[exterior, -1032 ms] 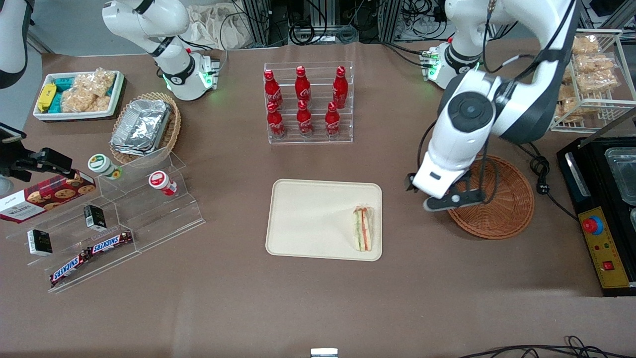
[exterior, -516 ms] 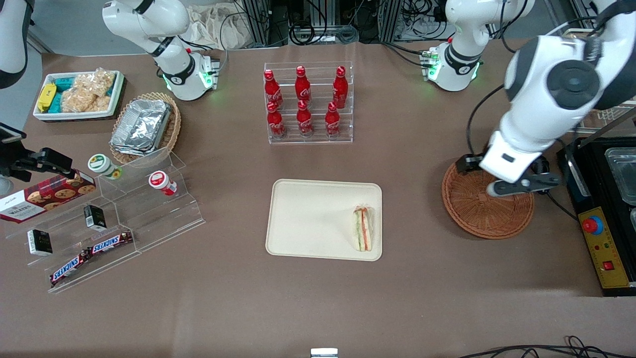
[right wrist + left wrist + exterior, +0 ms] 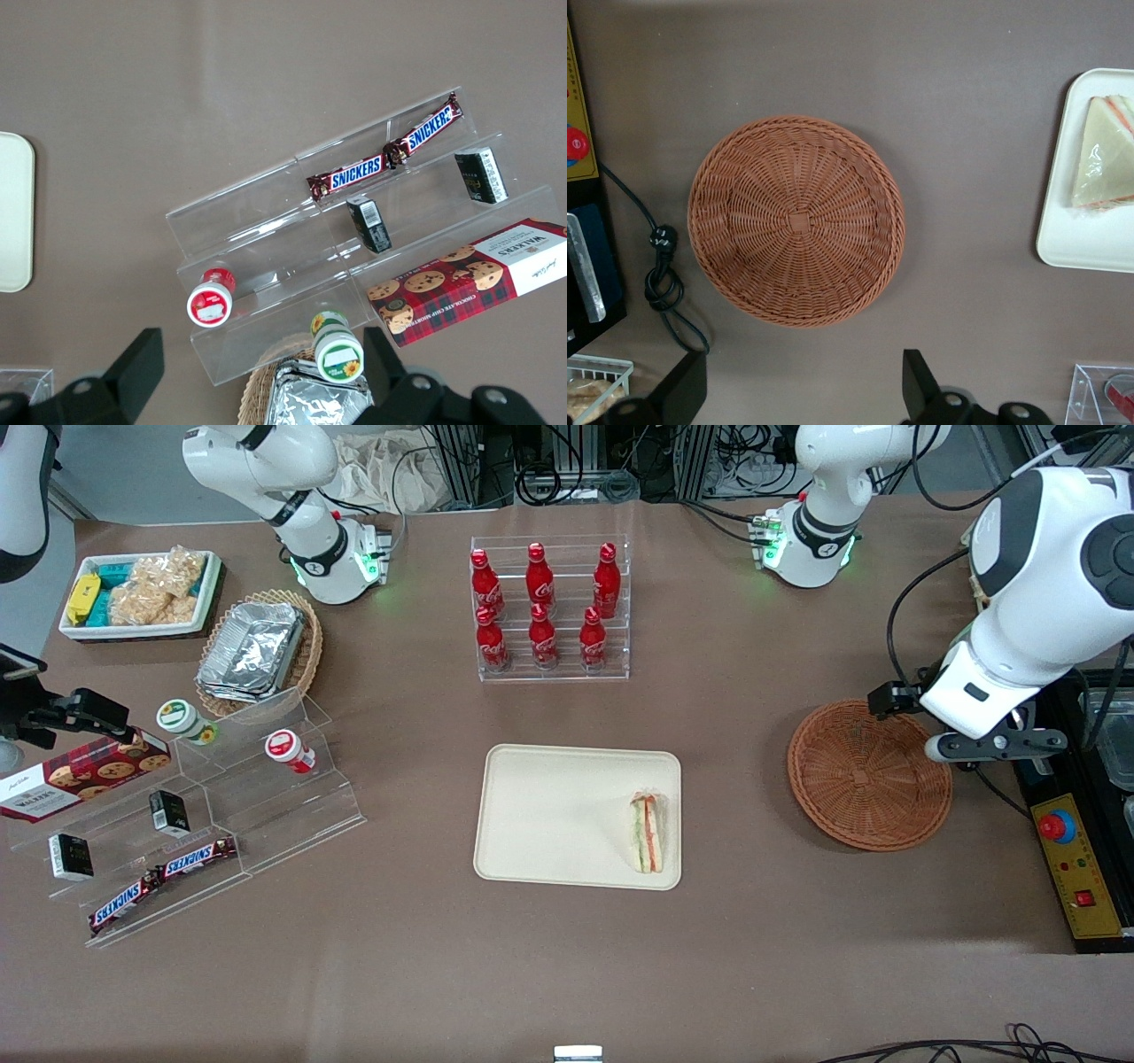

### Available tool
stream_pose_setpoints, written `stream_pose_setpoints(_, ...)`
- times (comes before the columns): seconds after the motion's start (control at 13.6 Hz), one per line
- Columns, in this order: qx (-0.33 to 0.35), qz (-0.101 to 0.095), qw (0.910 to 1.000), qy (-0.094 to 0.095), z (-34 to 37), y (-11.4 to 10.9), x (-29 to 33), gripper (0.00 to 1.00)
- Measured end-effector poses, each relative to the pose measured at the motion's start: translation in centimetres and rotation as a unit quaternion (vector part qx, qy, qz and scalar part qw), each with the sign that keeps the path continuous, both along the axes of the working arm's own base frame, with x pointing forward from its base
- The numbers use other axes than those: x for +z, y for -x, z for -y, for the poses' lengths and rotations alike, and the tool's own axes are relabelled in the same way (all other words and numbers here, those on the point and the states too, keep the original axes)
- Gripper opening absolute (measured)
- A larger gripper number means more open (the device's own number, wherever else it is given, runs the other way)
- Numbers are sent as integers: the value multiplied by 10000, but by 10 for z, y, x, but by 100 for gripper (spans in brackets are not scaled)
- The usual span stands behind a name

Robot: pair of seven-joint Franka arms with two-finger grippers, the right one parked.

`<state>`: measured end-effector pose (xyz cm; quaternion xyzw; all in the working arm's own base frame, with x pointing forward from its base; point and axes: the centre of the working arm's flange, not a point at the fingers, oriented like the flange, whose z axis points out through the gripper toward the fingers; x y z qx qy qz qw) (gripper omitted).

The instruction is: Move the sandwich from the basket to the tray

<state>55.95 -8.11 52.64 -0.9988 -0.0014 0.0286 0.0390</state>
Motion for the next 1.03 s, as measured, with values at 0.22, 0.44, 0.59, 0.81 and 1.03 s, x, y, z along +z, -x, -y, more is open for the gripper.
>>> stream_pose_setpoints(0.22,1,-16,10000,-2,-9,-1,8,100)
stream_pose_setpoints(0.44,-182,-24,9998,11,-31,-4,22,100)
stream_pose_setpoints(0.59,-136,-93,9999,-2,-45,-4,31,100)
stream_pose_setpoints(0.81,-79,-107,9999,-18,-57,-5,34,100)
stream_pose_setpoints(1.03,101,-40,9999,-38,-77,-13,41,100)
